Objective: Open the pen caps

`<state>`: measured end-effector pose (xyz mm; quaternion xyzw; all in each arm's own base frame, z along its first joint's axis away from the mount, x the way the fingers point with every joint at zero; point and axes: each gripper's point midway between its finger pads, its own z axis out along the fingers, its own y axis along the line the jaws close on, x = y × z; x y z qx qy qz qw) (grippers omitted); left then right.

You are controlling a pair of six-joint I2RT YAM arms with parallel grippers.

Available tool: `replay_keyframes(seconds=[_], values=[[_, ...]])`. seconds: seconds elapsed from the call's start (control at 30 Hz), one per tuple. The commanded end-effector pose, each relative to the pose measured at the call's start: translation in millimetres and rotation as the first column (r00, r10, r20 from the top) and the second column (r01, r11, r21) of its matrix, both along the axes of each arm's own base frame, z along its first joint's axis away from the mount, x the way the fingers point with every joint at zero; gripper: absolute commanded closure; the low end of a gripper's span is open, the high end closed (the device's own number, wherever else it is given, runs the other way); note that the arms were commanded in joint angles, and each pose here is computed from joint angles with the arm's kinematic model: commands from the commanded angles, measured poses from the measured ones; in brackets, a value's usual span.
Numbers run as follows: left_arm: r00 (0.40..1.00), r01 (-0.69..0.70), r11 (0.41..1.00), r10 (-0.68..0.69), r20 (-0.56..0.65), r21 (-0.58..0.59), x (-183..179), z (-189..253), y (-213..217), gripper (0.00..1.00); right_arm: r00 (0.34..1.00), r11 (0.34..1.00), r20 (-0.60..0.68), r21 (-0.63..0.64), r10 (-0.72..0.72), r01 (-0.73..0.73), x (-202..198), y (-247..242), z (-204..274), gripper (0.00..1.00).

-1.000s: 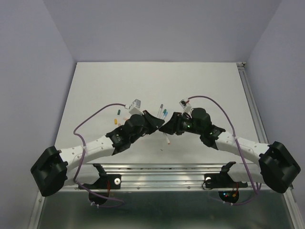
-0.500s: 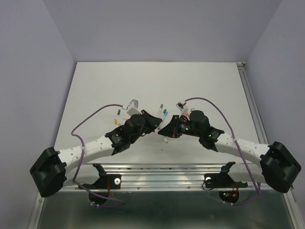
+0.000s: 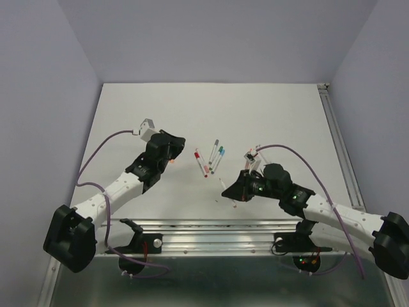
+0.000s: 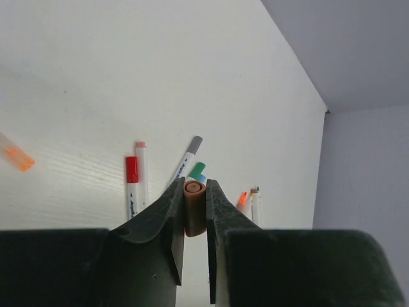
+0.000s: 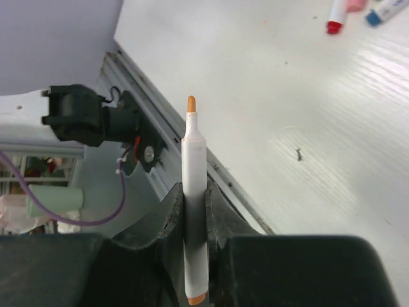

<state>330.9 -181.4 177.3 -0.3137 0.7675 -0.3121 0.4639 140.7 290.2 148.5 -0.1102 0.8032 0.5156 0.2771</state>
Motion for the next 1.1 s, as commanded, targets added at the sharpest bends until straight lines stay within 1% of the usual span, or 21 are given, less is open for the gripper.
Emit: replay_keyframes(seconds=[0.0, 0.07, 0.1, 0.13, 0.17, 0.2, 0.3, 0.33, 0.4, 0.43, 0.47, 0.53, 0.57, 0.6, 0.63, 0.7, 0.77, 0.83, 0.87, 0.97, 1.07], values=[[1.000, 0.008, 0.995, -0.011, 0.029, 0.099, -2, 7, 14, 1.00, 0.993, 0.988, 0.018, -0.095, -0.120, 0.122, 20, -12, -8, 0.99], [0.999, 0.029, 0.988, -0.024, -0.037, 0.151, -3, -5, 17, 1.00, 0.984, 0.973, 0.036, -0.147, -0.174, 0.177, 31, -17, -12, 0.99], [0.996, 0.024, 0.984, -0.009, -0.083, 0.178, -4, -13, 24, 1.00, 0.979, 0.958, 0.028, -0.201, -0.202, 0.204, 34, -24, -23, 0.99], [0.984, 0.042, 0.969, 0.001, -0.178, 0.242, -11, -33, 30, 1.00, 0.965, 0.930, 0.044, -0.260, -0.259, 0.262, 45, -32, -34, 0.99], [0.976, 0.055, 0.959, 0.006, -0.216, 0.276, -14, -42, 33, 1.00, 0.958, 0.910, 0.043, -0.302, -0.285, 0.284, 50, -36, -36, 0.99], [0.957, 0.078, 0.943, 0.020, -0.288, 0.323, -21, -61, 39, 1.00, 0.931, 0.862, 0.073, -0.358, -0.358, 0.359, 65, -48, -46, 0.99], [0.935, 0.122, 0.915, 0.025, -0.355, 0.384, -26, -81, 45, 1.00, 0.888, 0.775, 0.110, -0.449, -0.446, 0.445, 85, -70, -54, 0.99], [0.920, 0.142, 0.905, 0.029, -0.391, 0.401, -29, -93, 46, 0.98, 0.855, 0.732, 0.133, -0.461, -0.501, 0.501, 102, -83, -52, 0.99], [0.910, 0.159, 0.894, 0.032, -0.414, 0.418, -30, -101, 47, 0.95, 0.830, 0.682, 0.125, -0.509, -0.544, 0.524, 114, -99, -62, 0.99], [0.902, 0.172, 0.888, 0.032, -0.430, 0.426, -30, -107, 47, 0.91, 0.805, 0.656, 0.120, -0.518, -0.580, 0.550, 124, -113, -63, 0.99], [0.900, 0.177, 0.885, 0.031, -0.434, 0.430, -29, -108, 47, 0.89, 0.797, 0.643, 0.125, -0.524, -0.590, 0.558, 129, -119, -65, 0.99], [0.901, 0.179, 0.879, 0.033, -0.431, 0.442, -24, -109, 47, 0.79, 0.778, 0.601, 0.157, -0.549, -0.608, 0.581, 140, -133, -69, 0.99], [0.900, 0.186, 0.874, 0.032, -0.436, 0.448, -24, -111, 46, 0.77, 0.773, 0.582, 0.168, -0.566, -0.612, 0.584, 143, -137, -71, 0.99], [0.898, 0.189, 0.871, 0.033, -0.439, 0.453, -22, -113, 47, 0.75, 0.770, 0.556, 0.173, -0.598, -0.614, 0.578, 143, -144, -77, 0.99], [0.889, 0.205, 0.864, 0.033, -0.456, 0.460, -23, -119, 46, 0.75, 0.750, 0.521, 0.197, -0.608, -0.631, 0.598, 148, -151, -77, 0.99], [0.886, 0.216, 0.861, 0.024, -0.462, 0.460, -19, -119, 43, 0.75, 0.733, 0.484, 0.214, -0.628, -0.646, 0.610, 151, -160, -80, 0.99], [0.876, 0.229, 0.854, 0.029, -0.482, 0.467, -19, -126, 43, 0.75, 0.726, 0.458, 0.218, -0.650, -0.653, 0.607, 154, -166, -86, 0.99], [0.872, 0.241, 0.854, 0.017, -0.489, 0.461, -18, -128, 41, 0.66, 0.720, 0.446, 0.222, -0.655, -0.658, 0.610, 157, -168, -87, 0.99], [0.868, 0.256, 0.855, 0.003, -0.497, 0.452, -18, -130, 38, 0.63, 0.713, 0.425, 0.227, -0.670, -0.664, 0.609, 158, -171, -92, 0.97], [0.871, 0.257, 0.859, -0.007, -0.492, 0.443, -14, -127, 34, 0.61, 0.697, 0.386, 0.249, -0.686, -0.673, 0.617, 166, -178, -94, 0.96], [0.876, 0.260, 0.859, -0.017, -0.482, 0.441, -14, -122, 33, 0.56, 0.711, 0.391, 0.246, -0.695, -0.659, 0.603, 173, -174, -94, 0.93]])
